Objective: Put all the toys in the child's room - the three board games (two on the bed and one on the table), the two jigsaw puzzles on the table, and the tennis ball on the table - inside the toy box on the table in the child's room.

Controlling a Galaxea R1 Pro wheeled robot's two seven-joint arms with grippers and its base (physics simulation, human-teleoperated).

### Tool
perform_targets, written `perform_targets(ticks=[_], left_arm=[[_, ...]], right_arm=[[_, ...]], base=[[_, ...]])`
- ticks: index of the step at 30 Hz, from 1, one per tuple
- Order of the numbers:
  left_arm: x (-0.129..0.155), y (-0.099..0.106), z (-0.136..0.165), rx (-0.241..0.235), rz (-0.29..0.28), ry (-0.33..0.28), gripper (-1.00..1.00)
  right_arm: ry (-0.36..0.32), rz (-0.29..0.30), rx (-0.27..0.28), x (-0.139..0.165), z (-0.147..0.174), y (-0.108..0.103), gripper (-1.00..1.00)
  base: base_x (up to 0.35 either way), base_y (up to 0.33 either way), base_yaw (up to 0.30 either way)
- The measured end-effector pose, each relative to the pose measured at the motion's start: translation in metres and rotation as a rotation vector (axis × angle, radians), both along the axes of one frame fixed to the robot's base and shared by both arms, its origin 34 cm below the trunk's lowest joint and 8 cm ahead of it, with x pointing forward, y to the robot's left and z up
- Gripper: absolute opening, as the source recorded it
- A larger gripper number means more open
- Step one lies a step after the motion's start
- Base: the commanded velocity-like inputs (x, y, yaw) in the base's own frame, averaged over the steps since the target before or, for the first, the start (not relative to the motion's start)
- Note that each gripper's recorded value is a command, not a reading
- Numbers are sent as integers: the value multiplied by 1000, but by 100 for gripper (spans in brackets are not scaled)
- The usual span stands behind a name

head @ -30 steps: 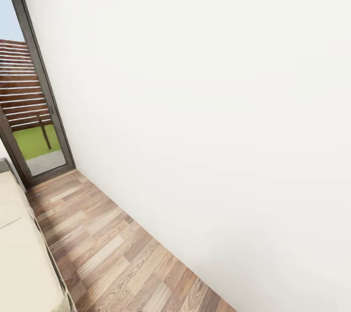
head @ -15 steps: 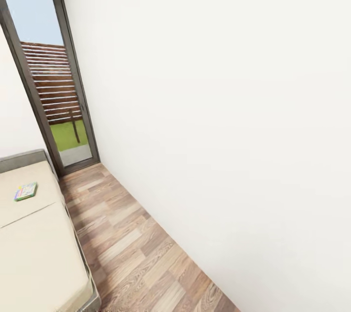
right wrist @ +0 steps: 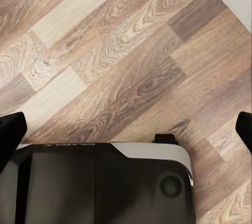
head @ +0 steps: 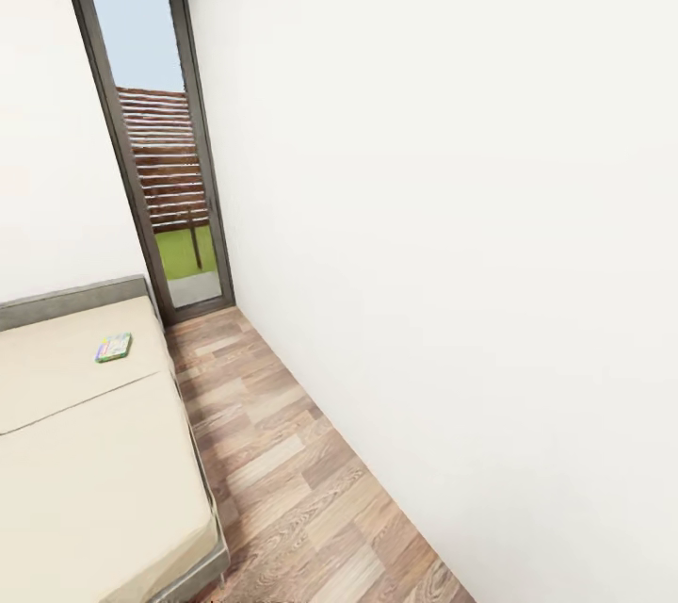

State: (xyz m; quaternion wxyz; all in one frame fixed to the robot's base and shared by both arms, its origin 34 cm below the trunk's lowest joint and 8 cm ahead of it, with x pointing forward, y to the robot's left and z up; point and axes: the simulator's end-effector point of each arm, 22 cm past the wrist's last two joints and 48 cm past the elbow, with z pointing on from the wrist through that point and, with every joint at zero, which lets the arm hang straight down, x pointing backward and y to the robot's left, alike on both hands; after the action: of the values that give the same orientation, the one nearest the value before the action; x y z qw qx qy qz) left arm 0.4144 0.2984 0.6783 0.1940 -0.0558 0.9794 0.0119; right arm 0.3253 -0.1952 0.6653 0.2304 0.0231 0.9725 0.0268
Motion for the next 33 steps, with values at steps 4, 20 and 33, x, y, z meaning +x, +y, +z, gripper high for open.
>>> perform_targets(ticks=[4, 20, 33], left_arm=[[20, 2, 17, -68, -23, 32, 100], [124, 54, 200, -347, 31, -97, 100], [145, 76, 266, -351, -3, -224, 100]], right_arm=[[9, 1, 3, 27, 14, -1, 100], [-146, -27, 60, 167, 172, -6, 100], [-278, -31, 109, 202, 245, 0, 100]], base=[[0, 0, 290], [0, 0, 290], [0, 0, 290]])
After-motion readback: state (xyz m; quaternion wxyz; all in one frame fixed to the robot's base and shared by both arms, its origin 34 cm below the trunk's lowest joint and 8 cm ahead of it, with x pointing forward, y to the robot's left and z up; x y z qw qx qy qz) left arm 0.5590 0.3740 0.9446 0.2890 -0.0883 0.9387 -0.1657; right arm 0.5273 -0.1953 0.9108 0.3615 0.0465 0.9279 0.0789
